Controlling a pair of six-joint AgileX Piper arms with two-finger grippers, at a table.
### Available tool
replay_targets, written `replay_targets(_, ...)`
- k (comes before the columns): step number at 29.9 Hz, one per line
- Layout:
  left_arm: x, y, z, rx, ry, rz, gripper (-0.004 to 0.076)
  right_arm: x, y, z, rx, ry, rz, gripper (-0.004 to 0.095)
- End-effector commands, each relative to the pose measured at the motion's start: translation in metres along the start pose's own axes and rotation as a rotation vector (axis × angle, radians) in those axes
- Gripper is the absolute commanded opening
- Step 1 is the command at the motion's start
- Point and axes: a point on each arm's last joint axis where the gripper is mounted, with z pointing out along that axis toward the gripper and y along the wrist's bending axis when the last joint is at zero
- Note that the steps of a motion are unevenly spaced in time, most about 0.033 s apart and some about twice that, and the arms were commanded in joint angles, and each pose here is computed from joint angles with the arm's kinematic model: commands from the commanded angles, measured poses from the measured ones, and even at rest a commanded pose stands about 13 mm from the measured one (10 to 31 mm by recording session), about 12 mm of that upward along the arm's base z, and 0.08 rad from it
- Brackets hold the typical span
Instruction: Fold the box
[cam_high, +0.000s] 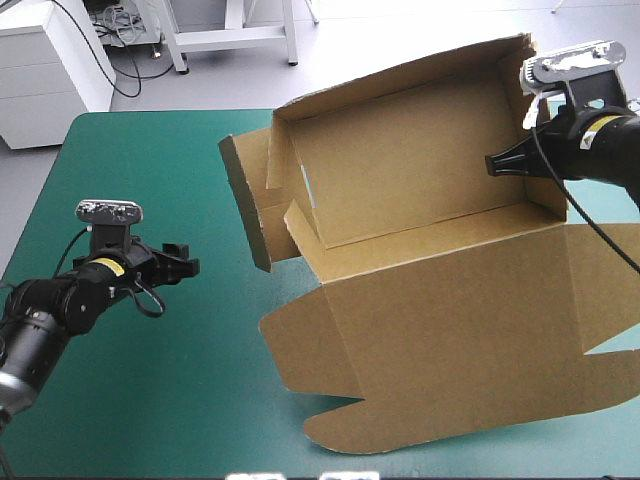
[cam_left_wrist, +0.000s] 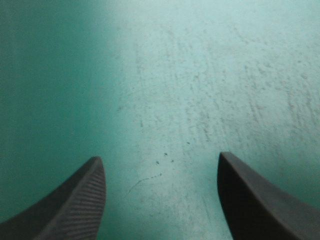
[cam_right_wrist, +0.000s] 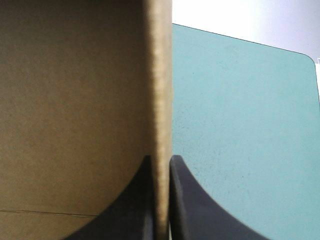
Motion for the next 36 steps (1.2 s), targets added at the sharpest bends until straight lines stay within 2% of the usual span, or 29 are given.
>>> replay_targets(1, -0.022, 0.016, 0.011, -0.019, -0.054, -0.155, 0.0415, -0.002, -0.005, -0.021, 0.013, -0.059, 0.015, -0.0018)
replay_targets(3, -0.025, 0.028, 0.02, -0.017, -0.068, -0.239, 0.0373, -0.002, -0.005, -0.021, 0.013, -0.059, 0.015, -0.0018)
replay_targets(6, -0.028, 0.035, 0.031, 0.029, -0.075, -0.26, 0.033, -0.002, -0.004, -0.021, 0.011, -0.059, 0.015, -0.0018)
replay_targets(9, -0.028, 0.031, 0.042, 0.108, -0.071, -0.185, 0.033, -0.002, -0.004, -0.021, 0.003, -0.059, 0.018, -0.0018)
replay_targets(13, -0.028, 0.023, 0.058, 0.244, -0.066, -0.211, 0.0335, -0.002, -0.003, -0.021, -0.01, -0.059, 0.022, -0.0018)
replay_targets(20, -0.028, 0.014, 0.086, 0.426, -0.112, -0.135, 0.034, -0.002, -0.003, -0.021, -0.01, -0.059, 0.022, -0.0018)
replay_targets(27, -0.026, 0.012, 0.104, 0.531, -0.104, -0.274, 0.0328, -0.002, -0.003, -0.021, -0.01, -0.059, 0.022, -0.0017)
replay_targets(30, -0.023, 0.008, 0.111, 0.603, -0.098, -0.275, 0.0326, -0.002, -0.003, -0.021, -0.01, -0.059, 0.022, -0.0018)
replay_targets(36, -0.026, -0.009, 0.104, 0.929, -0.146, -0.283, 0.0325, -0.004, -0.001, -0.012, -0.011, -0.04, 0.019, -0.0018)
